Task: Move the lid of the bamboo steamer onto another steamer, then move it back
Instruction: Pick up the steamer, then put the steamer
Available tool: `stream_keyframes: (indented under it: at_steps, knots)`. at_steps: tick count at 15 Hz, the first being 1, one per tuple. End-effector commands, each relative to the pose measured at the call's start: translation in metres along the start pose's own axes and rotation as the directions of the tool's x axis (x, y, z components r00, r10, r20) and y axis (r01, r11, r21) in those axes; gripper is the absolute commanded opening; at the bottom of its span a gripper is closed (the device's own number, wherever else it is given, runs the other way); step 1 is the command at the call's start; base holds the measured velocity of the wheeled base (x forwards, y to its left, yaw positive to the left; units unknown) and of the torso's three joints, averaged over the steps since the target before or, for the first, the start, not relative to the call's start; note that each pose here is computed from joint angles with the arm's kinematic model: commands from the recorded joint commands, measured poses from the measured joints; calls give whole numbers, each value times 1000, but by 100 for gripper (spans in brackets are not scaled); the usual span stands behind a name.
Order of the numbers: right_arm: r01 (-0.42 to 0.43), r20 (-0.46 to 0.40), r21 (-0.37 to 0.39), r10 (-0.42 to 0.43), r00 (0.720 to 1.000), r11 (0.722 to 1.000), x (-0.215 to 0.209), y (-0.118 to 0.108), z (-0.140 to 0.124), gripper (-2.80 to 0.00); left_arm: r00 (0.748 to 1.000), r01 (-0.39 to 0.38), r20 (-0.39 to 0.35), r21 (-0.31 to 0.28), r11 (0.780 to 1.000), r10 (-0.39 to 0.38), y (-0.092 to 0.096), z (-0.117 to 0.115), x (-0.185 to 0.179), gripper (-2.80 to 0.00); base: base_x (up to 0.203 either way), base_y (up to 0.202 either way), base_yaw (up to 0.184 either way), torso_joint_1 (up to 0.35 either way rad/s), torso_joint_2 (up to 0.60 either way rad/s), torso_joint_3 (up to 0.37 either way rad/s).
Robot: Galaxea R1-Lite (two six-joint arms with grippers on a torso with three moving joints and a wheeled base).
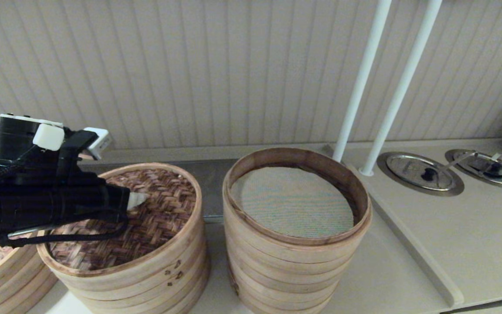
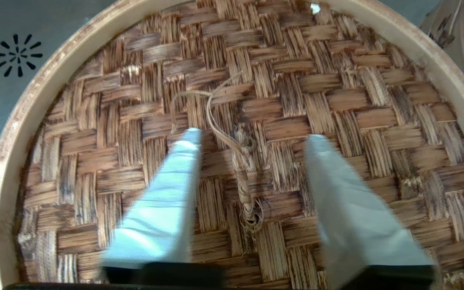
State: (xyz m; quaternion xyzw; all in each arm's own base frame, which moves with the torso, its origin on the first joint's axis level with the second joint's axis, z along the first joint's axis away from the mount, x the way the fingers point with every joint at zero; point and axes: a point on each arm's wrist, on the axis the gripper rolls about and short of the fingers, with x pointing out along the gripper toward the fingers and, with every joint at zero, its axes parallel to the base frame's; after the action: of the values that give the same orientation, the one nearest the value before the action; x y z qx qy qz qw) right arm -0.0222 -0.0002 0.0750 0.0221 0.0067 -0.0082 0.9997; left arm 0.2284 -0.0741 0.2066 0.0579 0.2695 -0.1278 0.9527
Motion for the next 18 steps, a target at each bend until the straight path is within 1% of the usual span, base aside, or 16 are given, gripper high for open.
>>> stream_keyframes:
  at_steps: [1,3,6,7,9,12,18]
  knots:
    - [0,-5,0,0,1000,1000,0,0,-1,-280,1000,-14,-13,-12,1000,14,5,-4,1,-280,0,0,0,0,0,0]
    - [0,-4,0,0,1000,1000,0,0,-1,-280,999,-30,-33,-23,999,29,10,-9,2,-280,0,0,0,0,0,0]
    - [1,-5,0,-1,1000,1000,0,0,-1,-280,999,-38,-20,-31,999,37,13,-6,1,-280,0,0,0,0,0,0]
    - [-1,-5,0,1,1000,1000,0,0,-1,-280,999,-36,-2,-32,999,36,13,-3,-2,-280,0,0,0,0,0,0]
    - [0,-5,0,0,1000,1000,0,0,-1,-280,998,-30,59,-36,999,32,13,7,-4,-280,0,0,0,0,0,0]
    - [0,-4,0,0,1000,1000,0,0,-1,-280,988,-40,148,-40,998,46,14,18,-12,-280,0,0,0,0,0,0]
    - [1,-5,0,-1,1000,1000,0,0,-1,-280,972,-18,235,-44,999,28,12,31,-33,-280,0,0,0,0,0,0]
